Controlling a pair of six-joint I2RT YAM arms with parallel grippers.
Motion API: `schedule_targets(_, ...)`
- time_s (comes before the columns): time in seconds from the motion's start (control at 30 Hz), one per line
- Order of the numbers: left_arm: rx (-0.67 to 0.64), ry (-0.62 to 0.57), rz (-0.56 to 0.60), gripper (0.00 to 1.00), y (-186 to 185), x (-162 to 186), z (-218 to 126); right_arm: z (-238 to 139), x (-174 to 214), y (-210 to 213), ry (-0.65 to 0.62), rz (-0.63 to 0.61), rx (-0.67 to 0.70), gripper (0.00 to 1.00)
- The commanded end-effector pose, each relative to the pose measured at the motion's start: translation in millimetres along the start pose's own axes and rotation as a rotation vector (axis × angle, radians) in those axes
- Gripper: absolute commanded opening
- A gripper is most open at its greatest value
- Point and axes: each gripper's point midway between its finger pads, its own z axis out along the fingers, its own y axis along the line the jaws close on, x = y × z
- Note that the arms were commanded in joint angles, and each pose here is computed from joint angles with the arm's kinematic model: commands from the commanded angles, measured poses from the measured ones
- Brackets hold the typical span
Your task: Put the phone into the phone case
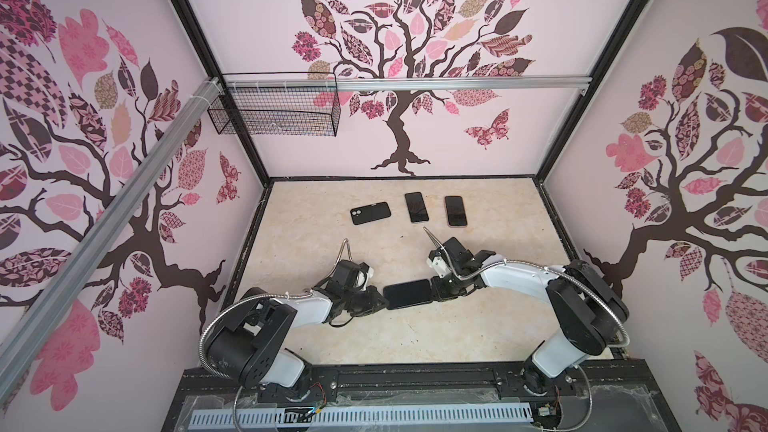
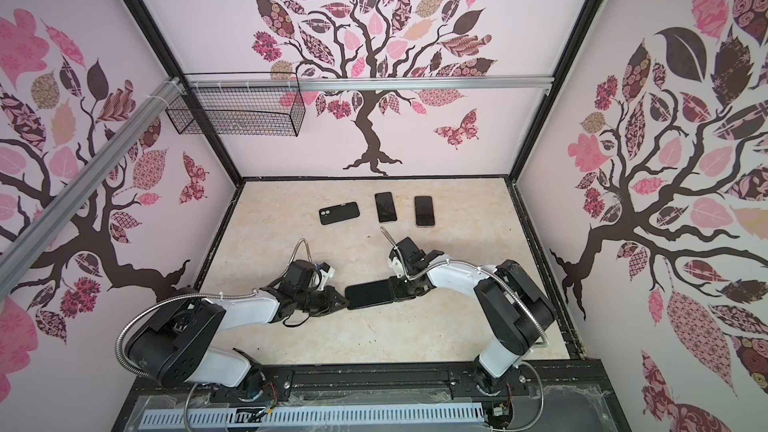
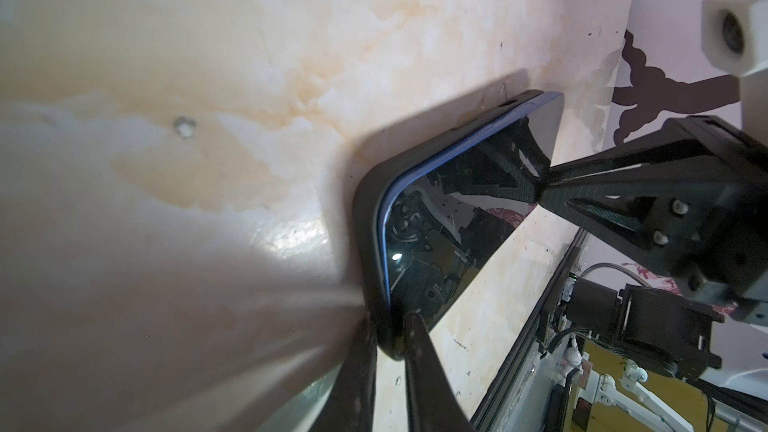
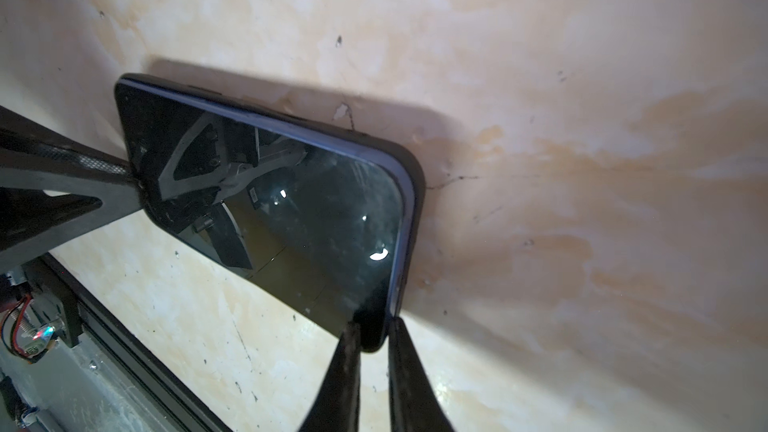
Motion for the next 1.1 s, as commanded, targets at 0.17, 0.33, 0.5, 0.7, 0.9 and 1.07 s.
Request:
schedule_targets(0.17, 0.002, -0.017, 0.039, 0.17, -2.1, -7.3, 8.3, 30.7, 18.9, 15.5, 0.081, -0.023, -0.103, 0.14)
schedule_targets(0.33, 0.002, -0.016, 0.038, 0.17, -1.8, -8.1, 9.4, 38.0, 23.8, 9.8, 0.099, -0.016, -0.075, 0.13)
schedule_targets(0.5, -0.003, -0.017, 0.036, 0.17, -0.8, -8.1, 9.5, 41.5, 25.4, -2.2, 0.106, -0.033, 0.041, 0.13)
schedule_targets(0.7, -0.006, -0.020, 0.034, 0.17, 0.0, -8.7, 9.7, 40.7, 25.1, -18.7, 0.107, -0.049, 0.174, 0.14)
schedule_targets(0.9, -0.015, -0.026, 0.029, 0.17, 1.6, -9.2, 9.2, 39.6, 26.5, -30.2, 0.112, -0.069, 0.266, 0.16)
schedule_targets(1.07, -0.025, -0.035, 0.028, 0.17, 2.7, -9.8, 7.6, 34.7, 25.6, -40.2, 0.105, -0.084, 0.334, 0.18)
